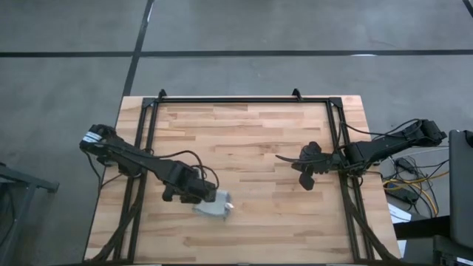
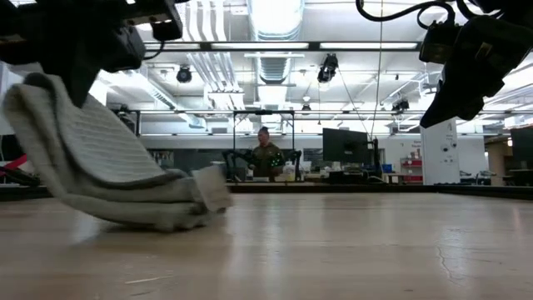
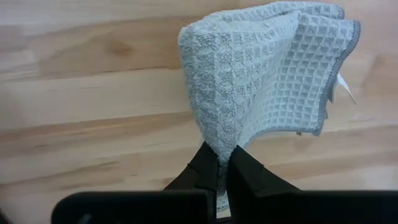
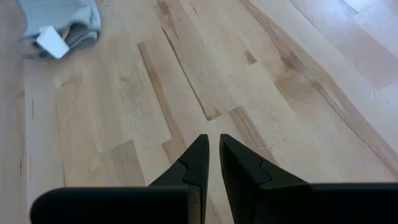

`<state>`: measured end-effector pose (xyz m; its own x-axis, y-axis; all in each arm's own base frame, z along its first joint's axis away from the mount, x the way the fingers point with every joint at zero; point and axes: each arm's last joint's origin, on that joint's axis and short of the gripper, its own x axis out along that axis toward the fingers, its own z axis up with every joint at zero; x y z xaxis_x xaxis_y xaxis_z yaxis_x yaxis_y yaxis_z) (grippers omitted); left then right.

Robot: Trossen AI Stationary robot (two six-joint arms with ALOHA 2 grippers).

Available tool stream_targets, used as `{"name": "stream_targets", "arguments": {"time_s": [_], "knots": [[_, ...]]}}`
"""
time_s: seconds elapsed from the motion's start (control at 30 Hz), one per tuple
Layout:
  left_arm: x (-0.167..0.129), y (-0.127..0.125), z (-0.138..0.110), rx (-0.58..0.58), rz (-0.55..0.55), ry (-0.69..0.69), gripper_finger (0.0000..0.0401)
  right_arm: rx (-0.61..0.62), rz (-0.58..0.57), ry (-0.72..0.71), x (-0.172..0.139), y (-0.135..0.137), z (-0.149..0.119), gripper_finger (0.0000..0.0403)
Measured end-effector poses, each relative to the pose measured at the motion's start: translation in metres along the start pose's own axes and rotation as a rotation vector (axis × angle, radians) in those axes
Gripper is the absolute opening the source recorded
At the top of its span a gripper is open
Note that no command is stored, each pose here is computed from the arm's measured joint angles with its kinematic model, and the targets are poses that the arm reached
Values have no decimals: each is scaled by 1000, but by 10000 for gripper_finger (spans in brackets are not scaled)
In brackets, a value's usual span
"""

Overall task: Fold microfiber towels
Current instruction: Fold the microfiber cloth on the table

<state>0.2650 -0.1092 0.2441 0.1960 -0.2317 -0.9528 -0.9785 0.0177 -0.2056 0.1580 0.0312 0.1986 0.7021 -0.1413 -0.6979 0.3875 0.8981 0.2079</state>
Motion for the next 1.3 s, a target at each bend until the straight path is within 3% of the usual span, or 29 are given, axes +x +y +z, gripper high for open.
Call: {"name": "stream_targets", "arguments": {"time_s": [0.27,1.1,1.3], "knots": [[5,1,-1,-15,53,45,12,1,4,-8,0,0,1,38],[25,-24,-3,39,-91,78,12,7,24,-35,1,2,3,38],[22,-34,5,53,-184,59,12,-7,24,-35,1,2,2,38]]}}
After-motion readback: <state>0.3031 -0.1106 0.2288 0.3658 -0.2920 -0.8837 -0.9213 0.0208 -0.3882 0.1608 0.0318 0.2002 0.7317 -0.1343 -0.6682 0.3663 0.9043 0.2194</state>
